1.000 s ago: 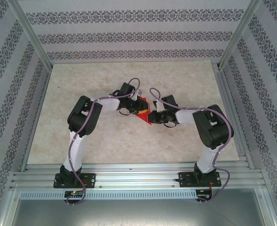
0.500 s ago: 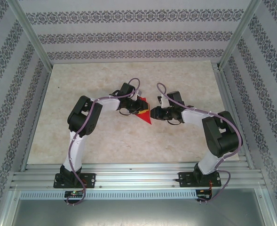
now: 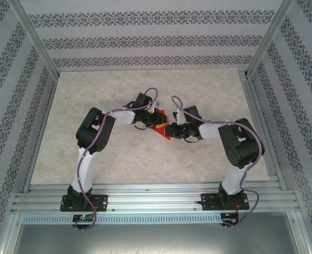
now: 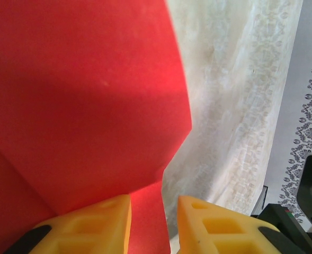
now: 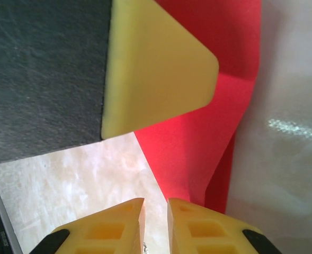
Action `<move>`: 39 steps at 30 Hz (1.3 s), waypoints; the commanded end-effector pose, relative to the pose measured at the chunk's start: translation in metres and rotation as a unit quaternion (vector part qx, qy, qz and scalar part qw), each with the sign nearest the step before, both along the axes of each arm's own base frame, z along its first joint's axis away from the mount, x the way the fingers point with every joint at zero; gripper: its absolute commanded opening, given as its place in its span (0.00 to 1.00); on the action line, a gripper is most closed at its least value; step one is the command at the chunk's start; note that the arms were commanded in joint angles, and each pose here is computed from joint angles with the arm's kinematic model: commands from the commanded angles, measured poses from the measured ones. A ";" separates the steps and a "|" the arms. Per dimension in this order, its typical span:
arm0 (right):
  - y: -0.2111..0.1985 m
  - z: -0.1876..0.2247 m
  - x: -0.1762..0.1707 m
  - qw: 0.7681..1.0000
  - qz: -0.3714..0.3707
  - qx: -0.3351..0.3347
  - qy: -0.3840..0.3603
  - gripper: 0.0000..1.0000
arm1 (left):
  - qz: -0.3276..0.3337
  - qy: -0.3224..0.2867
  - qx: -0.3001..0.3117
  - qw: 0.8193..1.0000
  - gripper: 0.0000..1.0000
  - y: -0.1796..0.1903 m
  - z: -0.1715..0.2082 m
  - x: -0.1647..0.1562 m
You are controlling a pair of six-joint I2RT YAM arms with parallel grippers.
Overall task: Fold a paper plane with a square sheet of paper (fold left side to right side)
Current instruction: Fourth fold the wing at the center of the table.
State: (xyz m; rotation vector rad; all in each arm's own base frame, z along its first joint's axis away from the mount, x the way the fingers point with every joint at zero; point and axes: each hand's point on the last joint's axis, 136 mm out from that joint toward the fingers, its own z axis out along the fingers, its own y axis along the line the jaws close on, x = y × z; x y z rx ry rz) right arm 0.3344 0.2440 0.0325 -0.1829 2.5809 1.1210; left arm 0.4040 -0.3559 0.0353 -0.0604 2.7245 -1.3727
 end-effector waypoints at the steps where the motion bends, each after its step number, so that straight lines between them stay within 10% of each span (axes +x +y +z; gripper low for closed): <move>1: 0.001 -0.006 -0.002 1.000 0.004 0.003 0.000 0.19 | 0.004 -0.004 0.026 1.000 0.31 0.006 -0.013 -0.003; 39: -0.017 -0.038 -0.007 0.997 0.001 -0.047 0.058 0.14 | 0.006 -0.016 0.015 1.000 0.31 0.012 0.002 0.000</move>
